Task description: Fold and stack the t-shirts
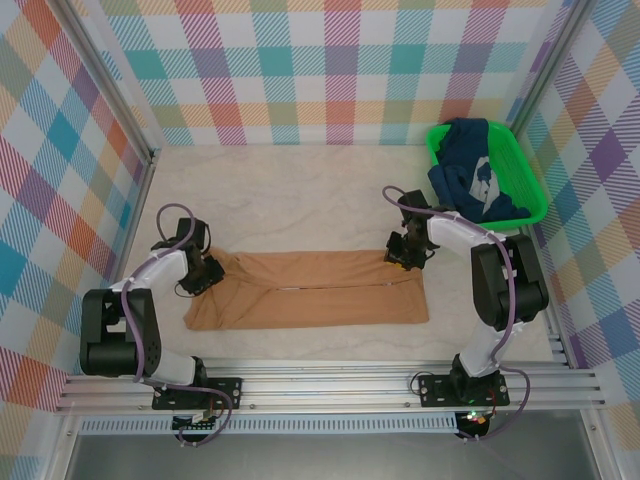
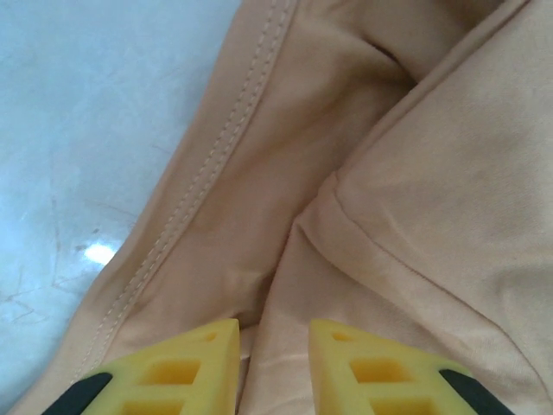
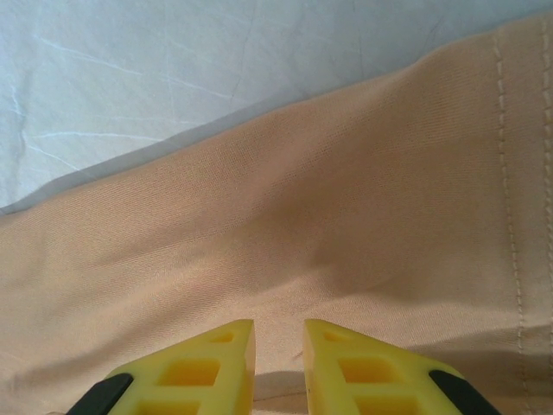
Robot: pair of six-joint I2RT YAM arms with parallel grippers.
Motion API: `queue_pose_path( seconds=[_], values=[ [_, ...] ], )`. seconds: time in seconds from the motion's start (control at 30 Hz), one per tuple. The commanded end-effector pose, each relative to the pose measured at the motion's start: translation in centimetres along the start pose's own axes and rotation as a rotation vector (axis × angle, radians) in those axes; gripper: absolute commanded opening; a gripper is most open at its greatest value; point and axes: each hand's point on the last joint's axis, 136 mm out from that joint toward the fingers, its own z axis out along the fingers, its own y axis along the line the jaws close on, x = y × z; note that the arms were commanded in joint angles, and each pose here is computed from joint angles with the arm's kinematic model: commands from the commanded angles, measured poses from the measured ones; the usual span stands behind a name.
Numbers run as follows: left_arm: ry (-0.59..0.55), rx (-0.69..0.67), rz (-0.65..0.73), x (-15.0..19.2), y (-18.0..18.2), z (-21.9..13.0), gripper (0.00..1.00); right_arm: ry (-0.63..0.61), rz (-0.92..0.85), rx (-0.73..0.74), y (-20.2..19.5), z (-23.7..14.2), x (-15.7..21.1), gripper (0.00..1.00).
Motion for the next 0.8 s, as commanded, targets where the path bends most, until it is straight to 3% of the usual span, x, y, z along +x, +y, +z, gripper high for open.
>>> queue_pose_path(
  seconds=[0.0, 0.33, 0.77],
  values=[
    [0.017, 0.002, 0.011, 0.5, 0.5, 0.9, 0.27, 0.027, -0.007, -0.001, 0.0, 0.5, 0.4, 0.21],
    [0.008, 0.012, 0.017, 0.5, 0.5, 0.9, 0.17, 0.03, -0.005, 0.005, -0.1, 0.6, 0.3, 0.2],
    [-0.068, 0.02, 0.05, -1.3, 0.0, -2.1, 0.08, 0.037, -0.006, 0.013, -0.3, 0.9, 0.4, 0.17]
  ],
)
